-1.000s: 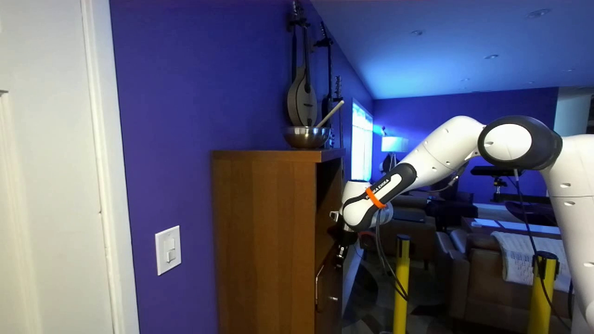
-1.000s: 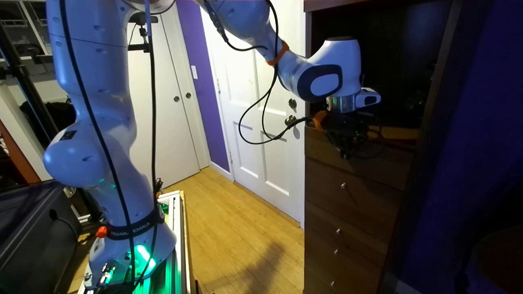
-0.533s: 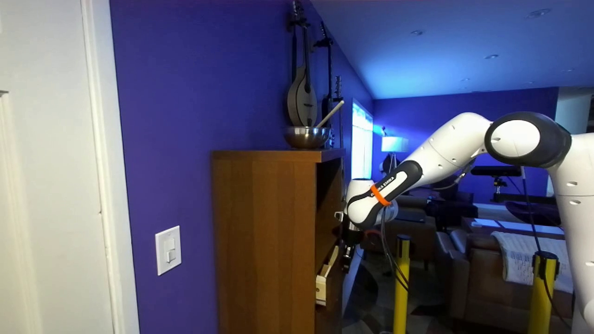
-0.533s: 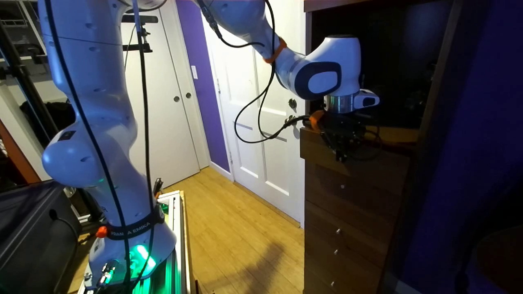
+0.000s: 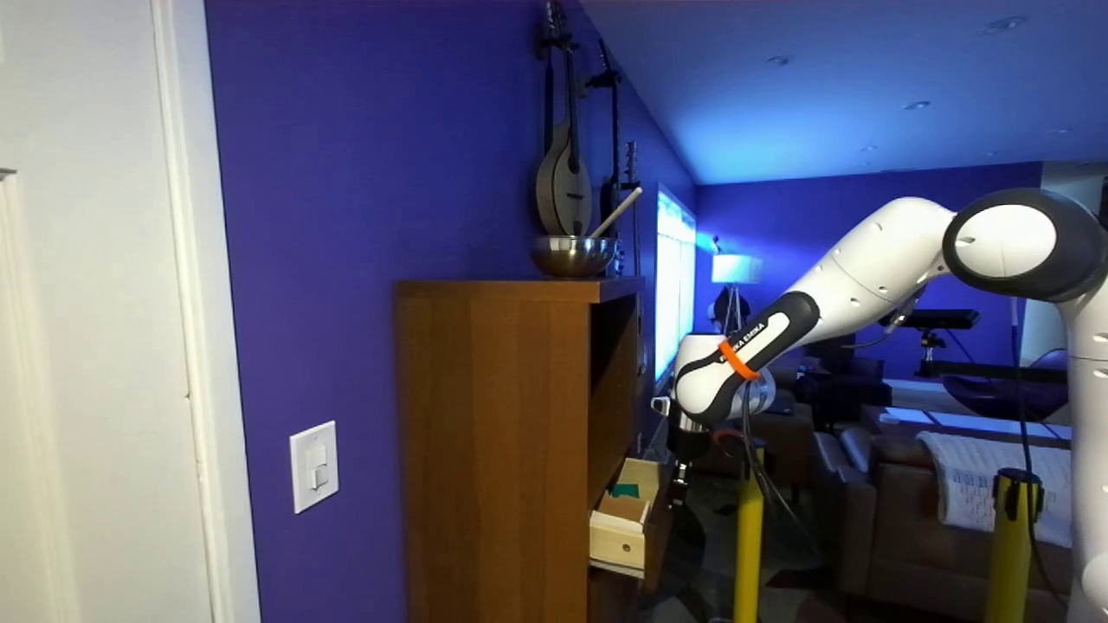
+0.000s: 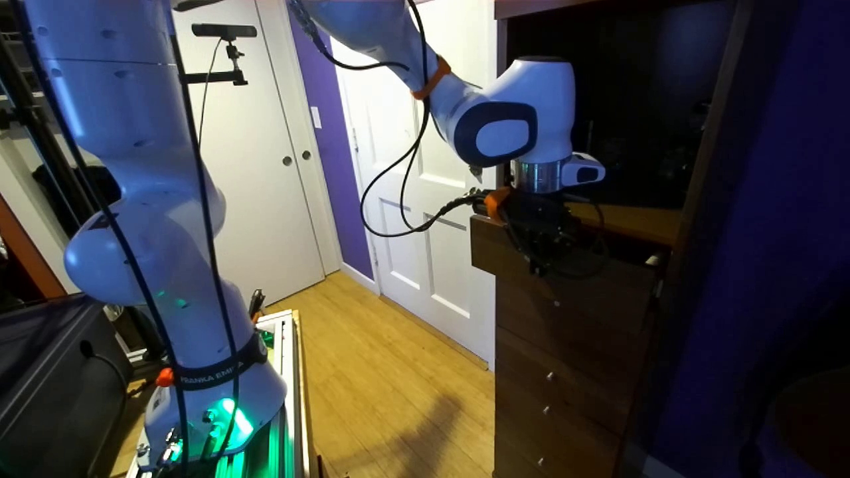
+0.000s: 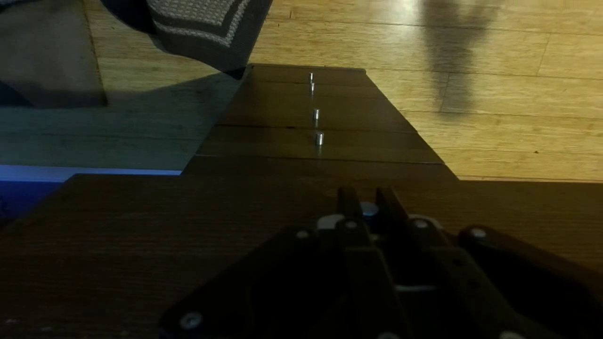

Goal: Open the top drawer fully

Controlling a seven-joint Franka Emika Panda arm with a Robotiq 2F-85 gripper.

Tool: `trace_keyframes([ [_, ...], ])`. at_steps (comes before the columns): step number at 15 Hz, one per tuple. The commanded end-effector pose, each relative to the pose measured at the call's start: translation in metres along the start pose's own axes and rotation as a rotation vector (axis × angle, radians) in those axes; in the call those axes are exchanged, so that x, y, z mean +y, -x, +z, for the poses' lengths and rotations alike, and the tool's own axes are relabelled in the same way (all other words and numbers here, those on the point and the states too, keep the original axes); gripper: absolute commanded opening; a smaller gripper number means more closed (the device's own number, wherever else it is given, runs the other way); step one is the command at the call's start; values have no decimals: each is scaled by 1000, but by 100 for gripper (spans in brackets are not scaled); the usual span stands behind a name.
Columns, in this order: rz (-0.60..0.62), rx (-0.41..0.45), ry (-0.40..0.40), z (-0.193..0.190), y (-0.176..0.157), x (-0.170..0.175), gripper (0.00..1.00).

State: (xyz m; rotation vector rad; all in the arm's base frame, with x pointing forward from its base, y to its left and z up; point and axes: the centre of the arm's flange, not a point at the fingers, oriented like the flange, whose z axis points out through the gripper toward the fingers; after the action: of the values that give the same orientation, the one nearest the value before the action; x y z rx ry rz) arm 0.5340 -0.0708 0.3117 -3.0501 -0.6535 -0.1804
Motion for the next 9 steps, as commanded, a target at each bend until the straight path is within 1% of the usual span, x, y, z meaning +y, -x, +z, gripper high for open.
trace_keyframes([
  [1, 1, -30, 3, 10, 55, 25, 4],
  [5, 13, -44, 2, 11, 83, 32, 4],
  [9, 17, -58, 1, 11, 103, 36, 4],
])
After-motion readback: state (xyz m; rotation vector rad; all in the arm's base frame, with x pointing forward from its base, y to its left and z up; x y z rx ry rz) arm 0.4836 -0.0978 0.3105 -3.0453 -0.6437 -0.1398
